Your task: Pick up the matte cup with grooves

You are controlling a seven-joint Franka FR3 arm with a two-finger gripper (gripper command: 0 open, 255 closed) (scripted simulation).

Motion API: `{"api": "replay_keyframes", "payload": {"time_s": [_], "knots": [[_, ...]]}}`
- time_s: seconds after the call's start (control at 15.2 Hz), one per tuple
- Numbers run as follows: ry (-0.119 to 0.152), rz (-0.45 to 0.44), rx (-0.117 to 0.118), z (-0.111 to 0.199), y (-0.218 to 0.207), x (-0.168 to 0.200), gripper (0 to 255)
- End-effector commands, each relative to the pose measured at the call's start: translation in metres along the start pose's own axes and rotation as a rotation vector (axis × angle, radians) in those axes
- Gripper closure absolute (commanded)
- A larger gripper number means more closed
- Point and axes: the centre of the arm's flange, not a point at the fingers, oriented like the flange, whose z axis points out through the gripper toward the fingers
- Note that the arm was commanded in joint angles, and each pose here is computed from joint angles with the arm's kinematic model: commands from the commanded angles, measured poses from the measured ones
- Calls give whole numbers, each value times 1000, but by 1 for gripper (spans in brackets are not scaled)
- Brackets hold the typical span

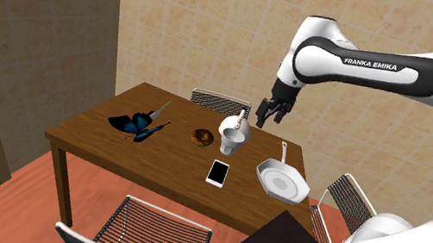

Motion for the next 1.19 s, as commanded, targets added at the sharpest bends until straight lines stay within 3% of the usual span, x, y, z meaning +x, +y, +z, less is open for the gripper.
{"api": "replay_keyframes", "payload": {"time_s": [0.0, 1.12], "knots": [[-5, 2, -10, 21, 5, 19, 0], [-50, 19, -84, 182, 51, 171, 0]]}}
